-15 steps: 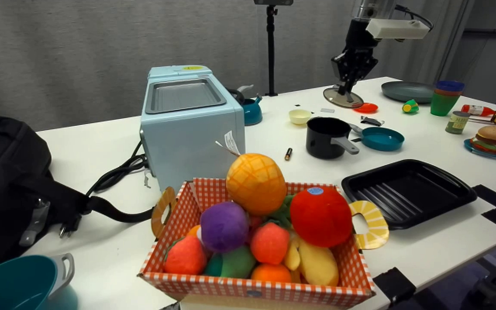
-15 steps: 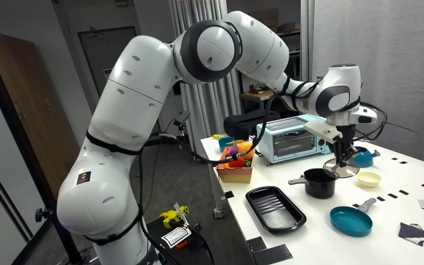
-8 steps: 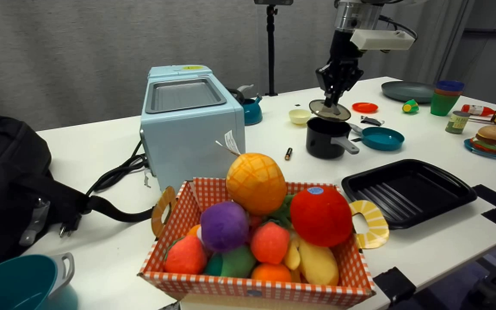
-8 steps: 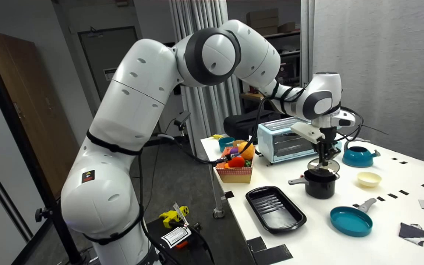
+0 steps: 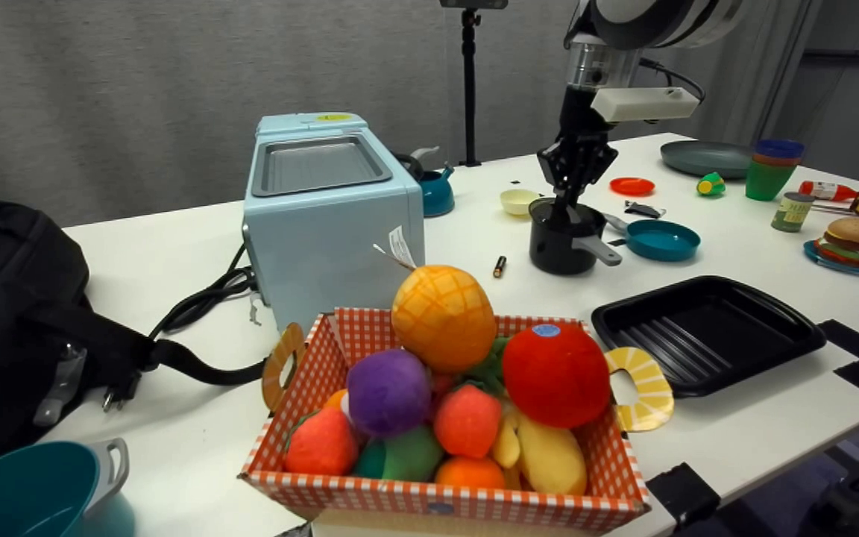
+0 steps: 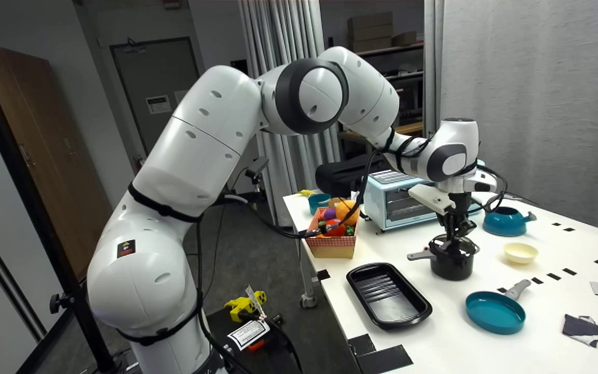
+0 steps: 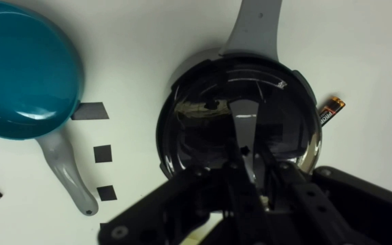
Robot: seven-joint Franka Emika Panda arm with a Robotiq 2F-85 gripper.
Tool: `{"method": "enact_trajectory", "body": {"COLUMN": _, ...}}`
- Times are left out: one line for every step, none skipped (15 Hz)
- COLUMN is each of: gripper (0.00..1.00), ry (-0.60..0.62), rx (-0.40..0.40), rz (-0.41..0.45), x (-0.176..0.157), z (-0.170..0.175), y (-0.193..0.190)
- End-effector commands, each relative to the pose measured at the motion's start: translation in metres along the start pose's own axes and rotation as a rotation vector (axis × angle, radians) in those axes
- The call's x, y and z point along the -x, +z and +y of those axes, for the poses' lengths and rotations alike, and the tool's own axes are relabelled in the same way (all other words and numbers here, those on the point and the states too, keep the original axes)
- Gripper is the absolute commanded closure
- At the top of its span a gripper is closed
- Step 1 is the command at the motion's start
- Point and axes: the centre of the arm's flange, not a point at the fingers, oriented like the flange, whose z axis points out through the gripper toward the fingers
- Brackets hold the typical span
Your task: Remove the lid from the pan and place it on the pot
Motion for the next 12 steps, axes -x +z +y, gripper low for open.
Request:
{"method": "enact_trajectory", "body": {"gripper": 0.59, "ry": 0.017, "rx": 0.022, "rz": -0.027, "x": -0.012, "z": -0.009, "y": 0.004}}
{"method": "enact_trajectory", "body": {"gripper": 0.53, "ry": 0.016, "rx": 0.024, "rz": -0.034, "x": -0.011, "z": -0.009, "y": 0.003}}
{"method": "enact_trajectory", "body": {"gripper": 0.44, "ry": 0.015, "rx": 0.025, "rz": -0.036, "x": -0.01, "z": -0.008, "y": 0.002}}
{"method": "enact_trajectory", "body": {"gripper": 0.37, "ry": 0.014, "rx": 0.023, "rz": -0.036, "x": -0.008, "z": -0.007, "y": 0.001}}
{"method": "enact_trajectory", "body": {"gripper": 0.31, "ry": 0.014, "rx": 0.019, "rz": -0.035, "x": -0.006, "z": -0.005, "y": -0.002}}
{"method": "enact_trajectory", "body": {"gripper": 0.22, "ry": 0.013, "rx": 0.017, "rz": -0.031, "x": -0.005, "z": -0.003, "y": -0.004}}
{"method": "enact_trajectory", "body": {"gripper": 0.15, "ry": 0.011, "rx": 0.012, "rz": -0.025, "x": -0.002, "z": 0.0, "y": -0.009}}
{"method": "enact_trajectory", "body": {"gripper": 0.08, "ry": 0.011, "rx": 0.009, "rz": -0.019, "x": 0.0, "z": 0.003, "y": -0.013}}
{"method": "enact_trajectory", "body": {"gripper": 0.02, "ry": 0.01, "rx": 0.005, "rz": -0.01, "x": 0.003, "z": 0.006, "y": -0.019}}
{"method": "enact_trajectory", "body": {"gripper": 0.0, "ry": 0.011, "rx": 0.002, "rz": 0.001, "x": 0.005, "z": 0.009, "y": -0.025}}
{"method": "enact_trajectory", "body": {"gripper": 0.0, "ry": 0.011, "rx": 0.0, "rz": 0.013, "x": 0.005, "z": 0.013, "y": -0.032}}
{"method": "enact_trajectory", "body": {"gripper": 0.0, "ry": 0.014, "rx": -0.002, "rz": 0.029, "x": 0.005, "z": 0.019, "y": -0.042}}
